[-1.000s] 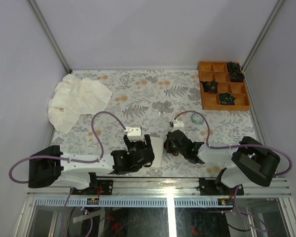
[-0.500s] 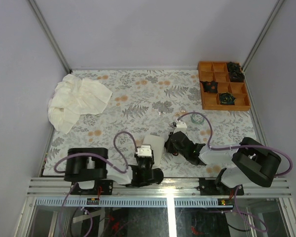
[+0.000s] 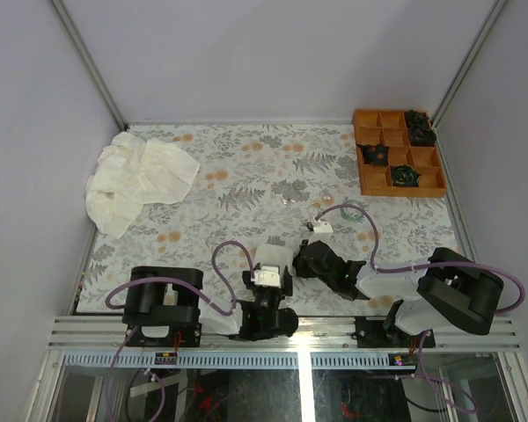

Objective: Organize the mixed jewelry
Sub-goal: Close the jewelry box at the center of the board.

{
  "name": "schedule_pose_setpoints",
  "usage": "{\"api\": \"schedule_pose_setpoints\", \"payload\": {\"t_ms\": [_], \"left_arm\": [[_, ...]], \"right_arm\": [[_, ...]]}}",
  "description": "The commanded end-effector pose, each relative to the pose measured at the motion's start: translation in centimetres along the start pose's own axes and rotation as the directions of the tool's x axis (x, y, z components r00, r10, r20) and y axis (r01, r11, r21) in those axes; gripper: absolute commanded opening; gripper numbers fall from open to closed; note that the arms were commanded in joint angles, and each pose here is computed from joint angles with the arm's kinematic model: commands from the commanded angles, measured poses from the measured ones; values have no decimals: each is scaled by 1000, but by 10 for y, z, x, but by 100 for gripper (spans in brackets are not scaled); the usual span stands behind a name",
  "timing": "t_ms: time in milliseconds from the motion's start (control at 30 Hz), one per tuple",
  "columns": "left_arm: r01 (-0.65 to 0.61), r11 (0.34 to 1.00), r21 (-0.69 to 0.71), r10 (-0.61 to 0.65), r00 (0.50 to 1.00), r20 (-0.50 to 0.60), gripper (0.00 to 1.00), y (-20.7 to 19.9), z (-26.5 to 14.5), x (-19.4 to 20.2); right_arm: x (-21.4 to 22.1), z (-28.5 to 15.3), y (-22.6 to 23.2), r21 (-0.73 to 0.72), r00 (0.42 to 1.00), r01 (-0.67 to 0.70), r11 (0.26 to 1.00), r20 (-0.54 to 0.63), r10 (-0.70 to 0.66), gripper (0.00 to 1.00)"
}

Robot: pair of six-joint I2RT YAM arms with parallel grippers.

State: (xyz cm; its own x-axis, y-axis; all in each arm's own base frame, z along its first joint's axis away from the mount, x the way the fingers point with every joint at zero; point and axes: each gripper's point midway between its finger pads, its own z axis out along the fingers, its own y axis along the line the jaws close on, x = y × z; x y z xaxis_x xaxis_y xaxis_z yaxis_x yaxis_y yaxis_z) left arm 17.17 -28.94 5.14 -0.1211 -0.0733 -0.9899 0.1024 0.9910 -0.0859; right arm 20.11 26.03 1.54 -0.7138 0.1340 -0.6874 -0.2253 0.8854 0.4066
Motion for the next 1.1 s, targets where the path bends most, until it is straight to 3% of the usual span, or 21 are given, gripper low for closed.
{"api": "schedule_pose_setpoints", "payload": {"t_ms": [0,200,300,433,633,1067], "left_arm": [[64,993,97,-57,996,-75,74,-27,-1,16],[91,993,75,-80,986,-144,60,-15,15,48],[93,993,72,-78,979,-188,34,-10,20,65],[107,992,67,-86,963,-254,9,-2,15,87],[131,990,53,-106,936,-335,7,14,6,114],[136,988,74,-98,919,-382,7,10,3,133]], "right_arm": [[20,-3,11,-29,998,-9,1000,-69,7,0],[16,-4,14,-39,998,-3,999,-65,0,0],[17,-5,18,-61,998,6,998,-66,-10,0],[12,-9,20,-85,997,54,995,-53,-59,0],[-3,-12,19,-49,993,116,992,-25,-117,0],[-28,0,8,22,982,190,982,-17,-190,0]]}}
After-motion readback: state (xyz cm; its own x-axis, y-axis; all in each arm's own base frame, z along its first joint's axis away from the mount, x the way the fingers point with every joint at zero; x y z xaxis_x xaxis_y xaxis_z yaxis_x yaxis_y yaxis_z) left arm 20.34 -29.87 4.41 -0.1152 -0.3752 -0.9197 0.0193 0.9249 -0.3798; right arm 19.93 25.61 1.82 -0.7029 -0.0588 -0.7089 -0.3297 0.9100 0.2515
